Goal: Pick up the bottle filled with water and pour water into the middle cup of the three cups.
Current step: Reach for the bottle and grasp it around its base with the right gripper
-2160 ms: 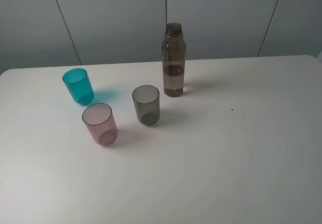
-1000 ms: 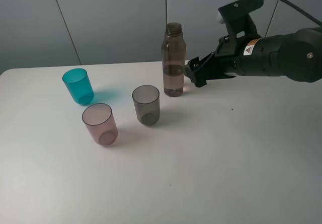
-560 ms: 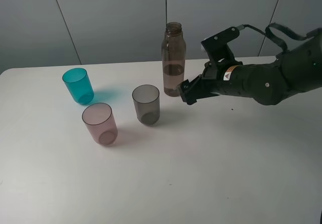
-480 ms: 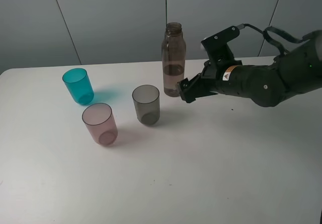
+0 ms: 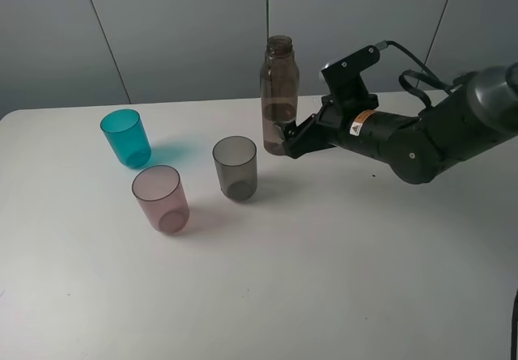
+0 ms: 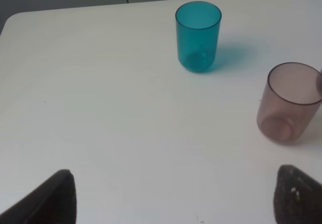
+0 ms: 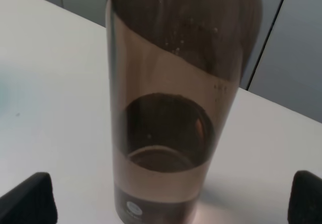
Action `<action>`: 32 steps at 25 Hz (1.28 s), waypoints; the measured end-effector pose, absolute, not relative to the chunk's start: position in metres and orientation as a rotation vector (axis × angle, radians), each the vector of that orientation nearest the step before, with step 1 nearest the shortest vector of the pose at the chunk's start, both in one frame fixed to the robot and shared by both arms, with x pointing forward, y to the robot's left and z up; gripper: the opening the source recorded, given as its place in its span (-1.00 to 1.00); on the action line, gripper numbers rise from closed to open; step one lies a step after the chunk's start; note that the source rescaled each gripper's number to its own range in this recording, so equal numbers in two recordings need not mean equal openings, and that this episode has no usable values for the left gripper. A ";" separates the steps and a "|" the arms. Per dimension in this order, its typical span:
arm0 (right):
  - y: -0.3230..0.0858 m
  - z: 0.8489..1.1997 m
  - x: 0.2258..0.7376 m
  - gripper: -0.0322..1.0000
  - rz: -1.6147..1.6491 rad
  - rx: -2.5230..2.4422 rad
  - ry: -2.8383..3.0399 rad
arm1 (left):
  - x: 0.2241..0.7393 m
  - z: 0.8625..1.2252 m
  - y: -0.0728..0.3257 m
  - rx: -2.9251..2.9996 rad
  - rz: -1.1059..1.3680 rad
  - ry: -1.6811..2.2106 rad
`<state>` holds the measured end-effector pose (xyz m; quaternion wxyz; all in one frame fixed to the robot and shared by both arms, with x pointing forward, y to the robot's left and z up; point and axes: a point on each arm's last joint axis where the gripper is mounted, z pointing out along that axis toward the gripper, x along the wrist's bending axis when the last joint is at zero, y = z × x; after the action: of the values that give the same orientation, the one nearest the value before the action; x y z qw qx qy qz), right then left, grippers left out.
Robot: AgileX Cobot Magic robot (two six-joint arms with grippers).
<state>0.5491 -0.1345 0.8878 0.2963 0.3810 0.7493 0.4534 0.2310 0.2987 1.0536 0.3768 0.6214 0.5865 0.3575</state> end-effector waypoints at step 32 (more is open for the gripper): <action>-0.106 0.873 0.590 1.00 1.378 1.038 1.947 | 0.231 1.054 0.299 1.590 0.916 1.500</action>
<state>0.5900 -0.1059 0.8726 0.2669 0.3846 0.7213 0.5105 0.2310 0.2988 1.0536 0.3763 0.6214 0.5866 0.3580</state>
